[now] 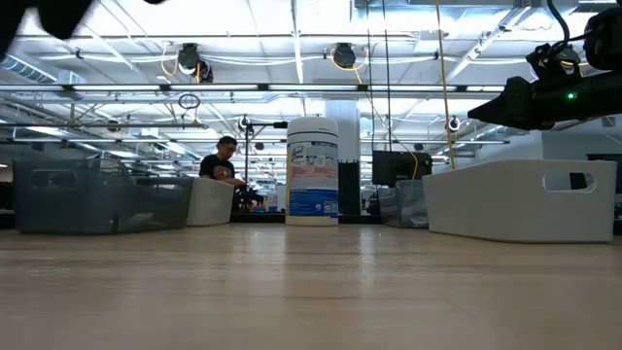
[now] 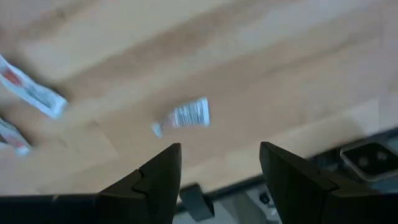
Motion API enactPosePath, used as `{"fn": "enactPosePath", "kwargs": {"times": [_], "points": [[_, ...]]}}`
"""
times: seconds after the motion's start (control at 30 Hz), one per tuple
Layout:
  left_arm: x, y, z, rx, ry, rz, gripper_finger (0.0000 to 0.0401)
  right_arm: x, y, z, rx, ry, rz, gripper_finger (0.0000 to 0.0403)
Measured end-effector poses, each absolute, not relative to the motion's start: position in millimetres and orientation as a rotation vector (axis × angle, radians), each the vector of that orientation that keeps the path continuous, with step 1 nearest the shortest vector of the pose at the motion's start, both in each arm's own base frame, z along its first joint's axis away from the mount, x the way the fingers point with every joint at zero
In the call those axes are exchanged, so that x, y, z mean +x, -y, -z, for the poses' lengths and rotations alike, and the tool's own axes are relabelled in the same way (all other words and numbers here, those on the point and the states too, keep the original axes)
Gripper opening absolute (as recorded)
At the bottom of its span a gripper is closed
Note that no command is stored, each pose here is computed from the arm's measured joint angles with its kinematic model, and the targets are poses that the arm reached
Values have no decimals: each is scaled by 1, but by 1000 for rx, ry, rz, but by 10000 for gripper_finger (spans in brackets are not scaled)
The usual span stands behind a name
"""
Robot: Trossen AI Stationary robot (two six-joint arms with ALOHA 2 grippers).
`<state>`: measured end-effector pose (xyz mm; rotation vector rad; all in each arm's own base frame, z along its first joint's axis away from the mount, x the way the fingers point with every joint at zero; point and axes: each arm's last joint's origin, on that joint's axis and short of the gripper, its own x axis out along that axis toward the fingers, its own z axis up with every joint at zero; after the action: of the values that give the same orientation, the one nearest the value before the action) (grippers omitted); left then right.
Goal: Pick & Place First Aid Supplies
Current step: Put the orange ointment pack into the left black bin
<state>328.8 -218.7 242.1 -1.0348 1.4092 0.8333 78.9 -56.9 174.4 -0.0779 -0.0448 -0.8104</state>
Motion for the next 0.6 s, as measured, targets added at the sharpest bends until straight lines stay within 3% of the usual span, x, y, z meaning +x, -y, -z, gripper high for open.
{"fn": "enactPosePath", "kwargs": {"times": [0.1, 0.5, 0.6], "points": [[327, 232, -240, -987, -1453, -766, 223, 79, 57, -174, -78, 45, 810, 238], [314, 251, -238, -371, -1586, -122, 223, 79, 57, -174, -78, 45, 810, 238], [315, 250, -238, -255, -1567, -38, 223, 79, 57, -174, -78, 45, 810, 238]]}}
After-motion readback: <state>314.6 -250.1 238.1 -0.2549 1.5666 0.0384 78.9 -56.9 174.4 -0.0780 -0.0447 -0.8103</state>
